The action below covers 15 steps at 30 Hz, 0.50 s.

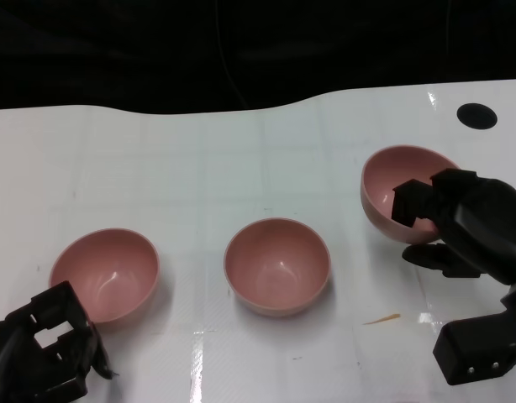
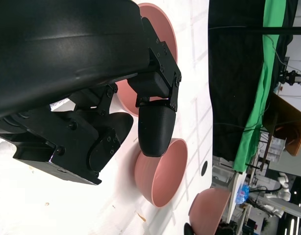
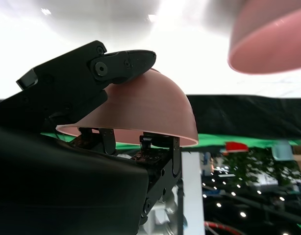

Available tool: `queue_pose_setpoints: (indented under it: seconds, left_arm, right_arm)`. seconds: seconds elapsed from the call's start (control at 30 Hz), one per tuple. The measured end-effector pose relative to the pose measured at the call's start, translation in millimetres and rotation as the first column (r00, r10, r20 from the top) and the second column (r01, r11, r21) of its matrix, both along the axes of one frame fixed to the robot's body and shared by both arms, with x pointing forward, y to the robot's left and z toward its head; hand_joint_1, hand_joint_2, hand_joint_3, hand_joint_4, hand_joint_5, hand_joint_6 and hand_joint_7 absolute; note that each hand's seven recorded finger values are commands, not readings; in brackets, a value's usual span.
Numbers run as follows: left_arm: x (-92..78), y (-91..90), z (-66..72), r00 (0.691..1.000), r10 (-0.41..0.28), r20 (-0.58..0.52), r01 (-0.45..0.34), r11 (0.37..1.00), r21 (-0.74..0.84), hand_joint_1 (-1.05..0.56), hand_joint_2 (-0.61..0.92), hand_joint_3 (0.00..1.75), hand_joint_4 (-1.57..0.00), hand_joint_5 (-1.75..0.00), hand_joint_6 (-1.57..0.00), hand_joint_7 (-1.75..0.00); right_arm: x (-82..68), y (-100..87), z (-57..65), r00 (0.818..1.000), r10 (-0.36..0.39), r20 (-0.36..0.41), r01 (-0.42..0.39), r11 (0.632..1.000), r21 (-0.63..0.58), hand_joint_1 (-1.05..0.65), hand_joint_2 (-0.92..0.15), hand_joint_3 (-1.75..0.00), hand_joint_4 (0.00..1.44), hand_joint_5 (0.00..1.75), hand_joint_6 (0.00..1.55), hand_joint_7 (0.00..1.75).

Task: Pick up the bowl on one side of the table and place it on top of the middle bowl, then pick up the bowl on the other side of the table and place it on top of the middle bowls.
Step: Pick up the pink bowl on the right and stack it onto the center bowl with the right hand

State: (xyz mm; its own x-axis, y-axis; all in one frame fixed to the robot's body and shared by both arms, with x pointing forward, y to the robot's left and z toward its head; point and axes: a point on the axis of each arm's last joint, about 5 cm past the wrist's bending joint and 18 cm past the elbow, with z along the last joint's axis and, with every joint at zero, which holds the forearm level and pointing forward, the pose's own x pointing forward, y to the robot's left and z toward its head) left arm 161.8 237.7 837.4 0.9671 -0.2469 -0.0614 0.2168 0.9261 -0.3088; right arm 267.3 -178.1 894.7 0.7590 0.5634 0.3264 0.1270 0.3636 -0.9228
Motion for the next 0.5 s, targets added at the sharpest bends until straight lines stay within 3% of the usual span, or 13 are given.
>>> queue_pose_setpoints:
  seconds: [0.1,0.27,0.5]
  left_arm:
    - [0.1,-0.2,0.0,1.0,-0.002,-0.005,0.002,1.0,-0.002,0.0,0.59,1.25,-0.79,-1.75,-0.71,-1.63]
    - [1.3,-1.2,1.9,1.0,-0.014,-0.017,0.013,1.0,-0.012,0.02,0.61,1.23,-0.79,-1.75,-0.71,-1.63]
    - [1.9,-1.3,3.4,1.0,-0.016,-0.011,0.016,1.0,-0.011,0.02,0.6,1.24,-0.8,-1.75,-0.72,-1.64]
  right_arm:
    - [-0.1,2.7,5.1,0.999,0.036,0.006,-0.036,0.999,-0.001,-0.17,-0.81,-0.64,0.88,1.75,0.59,1.75]
    - [-1.9,12.8,17.3,0.991,0.128,0.027,-0.129,0.992,0.01,-0.18,-0.65,-0.87,0.88,1.75,0.61,1.75]
    - [-6.6,27.4,32.8,0.975,0.22,0.033,-0.218,0.975,-0.039,-0.19,-0.61,-0.77,0.86,1.75,0.58,1.75]
